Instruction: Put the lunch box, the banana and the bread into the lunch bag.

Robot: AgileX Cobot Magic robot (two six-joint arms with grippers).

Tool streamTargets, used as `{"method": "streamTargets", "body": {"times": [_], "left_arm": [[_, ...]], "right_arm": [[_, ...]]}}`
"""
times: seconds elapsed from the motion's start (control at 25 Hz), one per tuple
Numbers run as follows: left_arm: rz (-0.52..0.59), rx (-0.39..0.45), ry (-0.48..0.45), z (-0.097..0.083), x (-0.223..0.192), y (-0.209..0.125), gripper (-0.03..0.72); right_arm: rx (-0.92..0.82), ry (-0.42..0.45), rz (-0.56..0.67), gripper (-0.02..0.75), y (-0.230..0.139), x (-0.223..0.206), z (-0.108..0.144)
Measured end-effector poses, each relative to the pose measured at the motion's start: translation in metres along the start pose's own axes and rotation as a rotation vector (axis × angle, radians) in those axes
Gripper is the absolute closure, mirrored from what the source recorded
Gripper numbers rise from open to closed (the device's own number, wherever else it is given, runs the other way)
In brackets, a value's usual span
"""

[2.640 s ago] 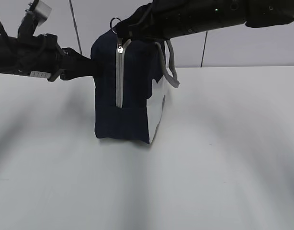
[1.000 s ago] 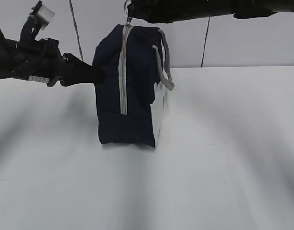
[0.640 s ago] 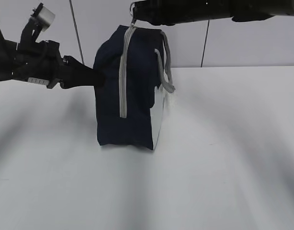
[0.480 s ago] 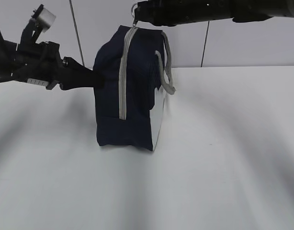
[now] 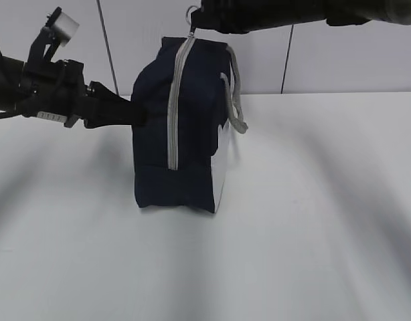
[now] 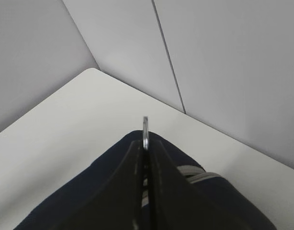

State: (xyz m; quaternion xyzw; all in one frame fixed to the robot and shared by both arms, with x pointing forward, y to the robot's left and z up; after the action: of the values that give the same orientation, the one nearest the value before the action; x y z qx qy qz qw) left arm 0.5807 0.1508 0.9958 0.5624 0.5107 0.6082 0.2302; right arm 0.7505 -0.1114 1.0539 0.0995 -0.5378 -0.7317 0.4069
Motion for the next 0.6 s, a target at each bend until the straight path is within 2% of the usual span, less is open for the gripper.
{"method": "streamTargets", "body": {"times": [0.6], "left_arm": [[0.022, -0.018, -0.037, -0.005, 0.000, -0.003, 0.685]], "right_arm": [[-0.069, 0.056, -0.010, 0.754, 0.003, -0.029, -0.035]]}}
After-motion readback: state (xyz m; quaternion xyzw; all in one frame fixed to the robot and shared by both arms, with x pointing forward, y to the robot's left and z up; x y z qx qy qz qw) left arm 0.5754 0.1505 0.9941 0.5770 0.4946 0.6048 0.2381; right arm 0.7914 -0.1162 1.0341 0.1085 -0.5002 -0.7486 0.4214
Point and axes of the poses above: a point on each arm's last joint axis where the gripper is mounted, x pointing back along that axis away from the gripper, z along the wrist's bending axis when the last joint is at zero, y = z × x, the point moved 4 cm from there along -x, pointing out along that axis toward the gripper, and after that the axes turned 15 degrees about -x, right-handed, at the moved point
